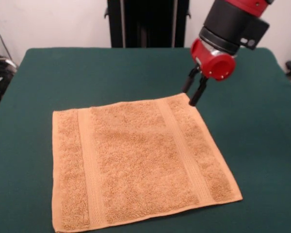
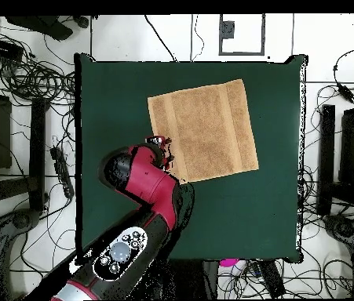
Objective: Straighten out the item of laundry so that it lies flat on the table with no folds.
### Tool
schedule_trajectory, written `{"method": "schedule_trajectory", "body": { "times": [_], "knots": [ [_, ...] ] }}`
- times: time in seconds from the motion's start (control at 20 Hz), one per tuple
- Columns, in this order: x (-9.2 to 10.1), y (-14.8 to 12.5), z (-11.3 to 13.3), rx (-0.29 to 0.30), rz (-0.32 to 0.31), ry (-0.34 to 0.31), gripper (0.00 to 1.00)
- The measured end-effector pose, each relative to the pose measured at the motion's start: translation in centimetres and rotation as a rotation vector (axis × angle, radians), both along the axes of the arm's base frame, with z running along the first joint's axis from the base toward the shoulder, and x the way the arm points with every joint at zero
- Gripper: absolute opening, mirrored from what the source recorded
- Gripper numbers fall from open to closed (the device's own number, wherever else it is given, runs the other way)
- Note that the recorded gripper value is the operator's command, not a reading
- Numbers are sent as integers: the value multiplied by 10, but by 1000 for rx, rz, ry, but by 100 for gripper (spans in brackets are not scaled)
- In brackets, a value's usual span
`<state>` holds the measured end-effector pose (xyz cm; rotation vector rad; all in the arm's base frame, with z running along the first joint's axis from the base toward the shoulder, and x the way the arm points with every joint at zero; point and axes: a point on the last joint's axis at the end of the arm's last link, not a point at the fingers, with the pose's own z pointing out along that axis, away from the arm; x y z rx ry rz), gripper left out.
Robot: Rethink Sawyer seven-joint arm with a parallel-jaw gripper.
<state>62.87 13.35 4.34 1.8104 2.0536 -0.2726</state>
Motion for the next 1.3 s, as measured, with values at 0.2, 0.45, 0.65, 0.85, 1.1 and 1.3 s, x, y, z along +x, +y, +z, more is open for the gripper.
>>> {"method": "schedule_trajectory", "body": {
  "times": [0.2, 0.45, 0.65, 0.85, 1.1, 1.3],
  "knots": [
    [-6, 6, 12, 54, -39, 57, 100],
    [-6, -1, 35, 90, -71, 118, 100],
    [16, -38, 62, 69, -89, 125, 100],
    [50, -100, 99, -36, -84, 95, 100],
    [81, -154, 133, -167, -75, 79, 100],
    [113, -193, 153, -248, -70, 64, 100]
  ]
}}
